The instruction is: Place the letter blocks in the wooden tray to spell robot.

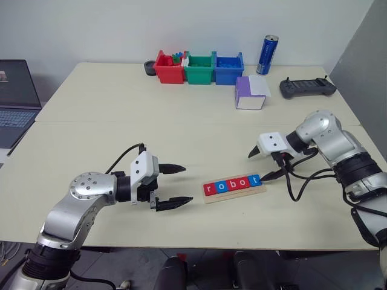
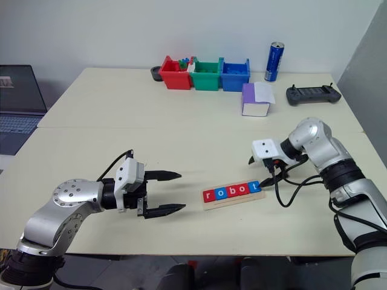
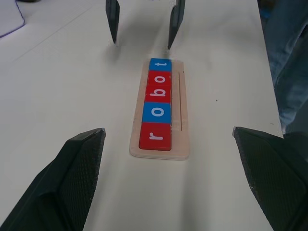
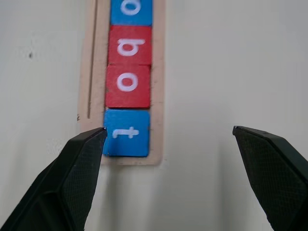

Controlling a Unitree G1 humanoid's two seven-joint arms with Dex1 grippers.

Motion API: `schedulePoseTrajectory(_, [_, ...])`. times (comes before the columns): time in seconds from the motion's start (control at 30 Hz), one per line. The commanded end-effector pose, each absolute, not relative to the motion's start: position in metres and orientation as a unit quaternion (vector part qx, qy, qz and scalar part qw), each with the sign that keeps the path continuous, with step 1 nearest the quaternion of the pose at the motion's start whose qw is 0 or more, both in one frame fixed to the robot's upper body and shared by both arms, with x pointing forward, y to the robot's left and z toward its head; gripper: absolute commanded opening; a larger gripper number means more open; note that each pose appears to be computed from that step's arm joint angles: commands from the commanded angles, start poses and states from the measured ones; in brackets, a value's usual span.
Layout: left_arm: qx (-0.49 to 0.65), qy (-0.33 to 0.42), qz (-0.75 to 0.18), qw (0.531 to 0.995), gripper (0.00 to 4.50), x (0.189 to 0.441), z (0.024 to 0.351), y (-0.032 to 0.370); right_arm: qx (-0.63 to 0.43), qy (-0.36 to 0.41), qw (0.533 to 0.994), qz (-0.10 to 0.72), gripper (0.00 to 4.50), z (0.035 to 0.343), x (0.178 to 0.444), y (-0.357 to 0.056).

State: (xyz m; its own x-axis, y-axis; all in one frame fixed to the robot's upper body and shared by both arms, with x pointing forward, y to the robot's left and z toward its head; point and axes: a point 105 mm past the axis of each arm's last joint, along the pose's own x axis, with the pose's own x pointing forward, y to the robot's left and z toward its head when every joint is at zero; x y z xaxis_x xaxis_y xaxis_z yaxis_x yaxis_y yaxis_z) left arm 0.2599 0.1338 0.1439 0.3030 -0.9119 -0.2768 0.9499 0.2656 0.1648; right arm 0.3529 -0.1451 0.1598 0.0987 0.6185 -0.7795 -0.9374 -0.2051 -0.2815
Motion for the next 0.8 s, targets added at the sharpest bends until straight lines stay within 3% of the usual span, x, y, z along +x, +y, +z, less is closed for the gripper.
schedulePoseTrajectory(0.03, [0.162, 0.049, -0.585, 0.793, 4.5, 0.259, 0.15, 0.136, -0.399, 0.161, 0.623, 0.654, 4.47, 0.19, 0.344, -0.154])
schedulePoseTrajectory(0.53, [0.18, 0.055, -0.576, 0.796, 4.5, 0.26, 0.153, 0.14, -0.265, 0.169, 0.717, 0.622, 4.47, 0.188, 0.292, -0.2])
schedulePoseTrajectory(0.8, [0.182, 0.06, -0.577, 0.794, 4.5, 0.257, 0.149, 0.142, -0.245, 0.167, 0.731, 0.614, 4.47, 0.189, 0.281, -0.201])
